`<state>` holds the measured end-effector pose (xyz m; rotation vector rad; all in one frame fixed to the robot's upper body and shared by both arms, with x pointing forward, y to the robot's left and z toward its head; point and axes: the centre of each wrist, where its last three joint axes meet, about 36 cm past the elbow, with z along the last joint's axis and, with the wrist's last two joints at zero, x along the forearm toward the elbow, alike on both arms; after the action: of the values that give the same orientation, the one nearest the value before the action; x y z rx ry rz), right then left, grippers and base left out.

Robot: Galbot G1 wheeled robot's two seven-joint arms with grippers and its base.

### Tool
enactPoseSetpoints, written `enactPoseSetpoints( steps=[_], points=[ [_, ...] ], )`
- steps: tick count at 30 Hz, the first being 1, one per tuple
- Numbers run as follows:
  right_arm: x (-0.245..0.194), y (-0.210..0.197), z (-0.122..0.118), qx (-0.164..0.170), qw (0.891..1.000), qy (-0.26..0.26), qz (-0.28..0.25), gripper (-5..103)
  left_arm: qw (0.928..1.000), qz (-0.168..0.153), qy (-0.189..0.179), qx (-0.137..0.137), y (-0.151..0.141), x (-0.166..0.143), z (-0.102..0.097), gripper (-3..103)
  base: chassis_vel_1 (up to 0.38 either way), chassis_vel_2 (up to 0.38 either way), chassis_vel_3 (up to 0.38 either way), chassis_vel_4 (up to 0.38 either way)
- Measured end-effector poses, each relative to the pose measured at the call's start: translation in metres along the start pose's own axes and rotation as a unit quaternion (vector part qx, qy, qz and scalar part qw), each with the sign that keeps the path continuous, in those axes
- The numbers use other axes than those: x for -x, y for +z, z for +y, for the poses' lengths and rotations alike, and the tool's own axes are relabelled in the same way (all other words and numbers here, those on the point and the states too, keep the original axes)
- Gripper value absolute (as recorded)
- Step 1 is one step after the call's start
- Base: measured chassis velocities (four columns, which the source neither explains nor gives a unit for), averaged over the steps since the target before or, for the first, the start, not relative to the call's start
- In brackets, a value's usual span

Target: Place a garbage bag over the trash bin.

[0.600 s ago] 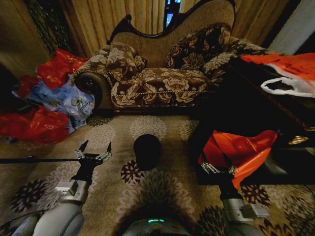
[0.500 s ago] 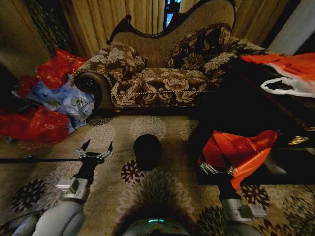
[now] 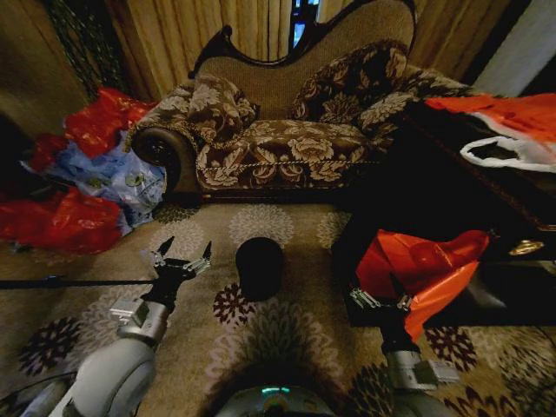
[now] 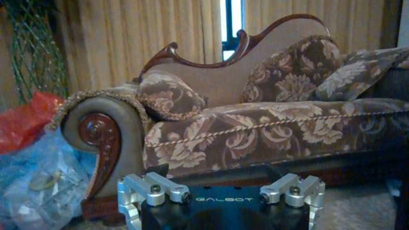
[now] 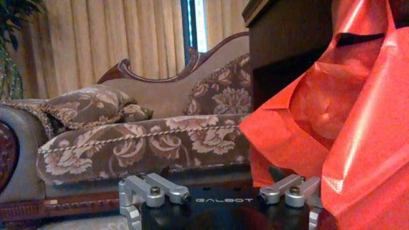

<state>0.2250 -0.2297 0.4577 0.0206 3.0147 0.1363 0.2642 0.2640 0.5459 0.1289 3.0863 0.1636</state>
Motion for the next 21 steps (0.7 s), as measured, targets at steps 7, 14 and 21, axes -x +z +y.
enactPoseSetpoints(
  steps=[7,14,21],
  points=[
    [0.001,0.004,-0.002,-0.004,1.0,0.002,0.004,100,0.9977,0.022,0.041,-0.049,0.003,0.008,-0.016,100,0.0,0.0,0.0,0.0],
    [-0.001,0.011,-0.006,-0.017,1.0,0.002,0.013,100,0.9902,0.04,0.092,-0.097,0.004,0.015,-0.032,100,0.0,0.0,0.0,0.0],
    [-0.002,0.03,-0.01,-0.026,0.999,0.004,0.038,100,0.9518,0.075,0.206,-0.215,-0.002,0.053,-0.064,100,0.0,0.0,0.0,0.0]
  ],
)
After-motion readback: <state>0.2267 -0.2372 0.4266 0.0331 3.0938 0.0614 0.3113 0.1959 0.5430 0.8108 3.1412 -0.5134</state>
